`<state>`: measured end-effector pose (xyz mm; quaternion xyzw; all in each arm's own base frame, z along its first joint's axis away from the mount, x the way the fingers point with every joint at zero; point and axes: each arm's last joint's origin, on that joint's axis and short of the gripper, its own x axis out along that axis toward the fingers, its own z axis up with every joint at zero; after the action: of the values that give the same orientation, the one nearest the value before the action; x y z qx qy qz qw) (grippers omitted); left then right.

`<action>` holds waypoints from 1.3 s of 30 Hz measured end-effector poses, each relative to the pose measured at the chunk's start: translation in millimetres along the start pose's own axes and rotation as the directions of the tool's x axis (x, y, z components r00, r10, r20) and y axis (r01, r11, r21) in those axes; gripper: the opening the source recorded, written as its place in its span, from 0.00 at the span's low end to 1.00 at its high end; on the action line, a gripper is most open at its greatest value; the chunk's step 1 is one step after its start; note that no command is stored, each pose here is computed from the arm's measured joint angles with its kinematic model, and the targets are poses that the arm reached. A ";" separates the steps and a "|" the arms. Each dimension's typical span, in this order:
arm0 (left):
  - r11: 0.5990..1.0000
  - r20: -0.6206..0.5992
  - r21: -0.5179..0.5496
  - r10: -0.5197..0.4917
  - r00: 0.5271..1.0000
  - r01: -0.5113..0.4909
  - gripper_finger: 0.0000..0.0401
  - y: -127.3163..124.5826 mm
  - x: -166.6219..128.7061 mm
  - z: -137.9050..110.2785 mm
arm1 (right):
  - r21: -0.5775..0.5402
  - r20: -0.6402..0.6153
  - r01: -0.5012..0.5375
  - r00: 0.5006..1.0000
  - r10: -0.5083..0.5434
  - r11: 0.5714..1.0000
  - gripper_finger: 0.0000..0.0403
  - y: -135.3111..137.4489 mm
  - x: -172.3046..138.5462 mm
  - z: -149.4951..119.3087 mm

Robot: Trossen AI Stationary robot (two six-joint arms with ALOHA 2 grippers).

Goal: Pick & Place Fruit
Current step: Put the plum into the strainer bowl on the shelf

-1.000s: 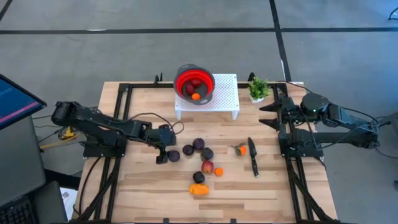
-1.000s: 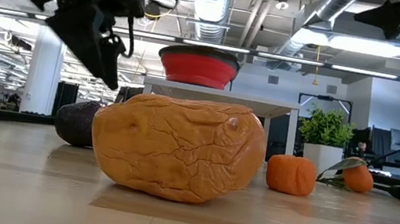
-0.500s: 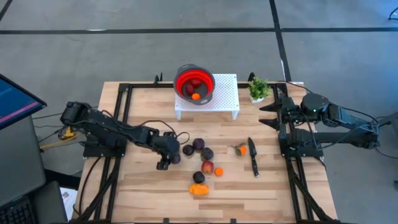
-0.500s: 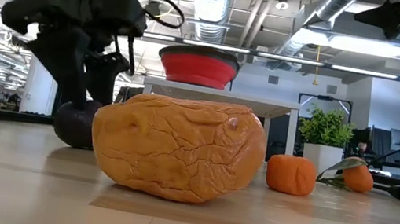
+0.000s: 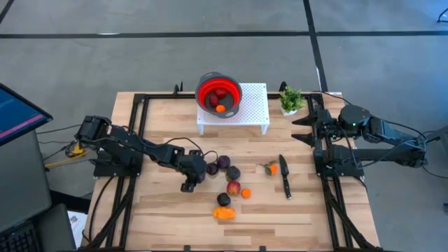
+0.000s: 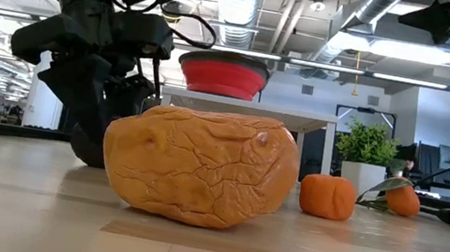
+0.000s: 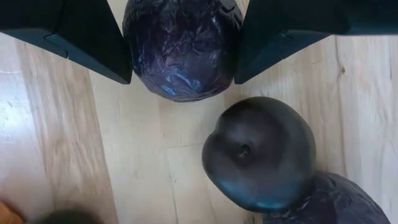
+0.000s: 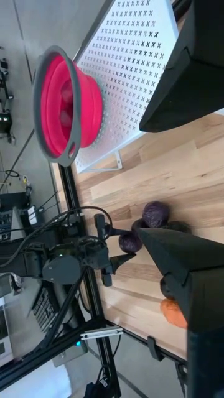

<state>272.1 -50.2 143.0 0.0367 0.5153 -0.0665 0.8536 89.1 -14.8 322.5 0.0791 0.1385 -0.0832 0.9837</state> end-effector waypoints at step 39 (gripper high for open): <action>0.998 0.052 -0.003 -0.068 0.996 0.069 0.77 -1.2 0.0 3.9 | 0.000 0.000 0.000 1.000 0.000 1.000 0.65 0.0 0.0 0.0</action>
<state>275.4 -51.9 144.8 0.0153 0.4943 -0.0955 0.8639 89.1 -14.8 322.5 0.0791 0.1385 -0.0833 0.9837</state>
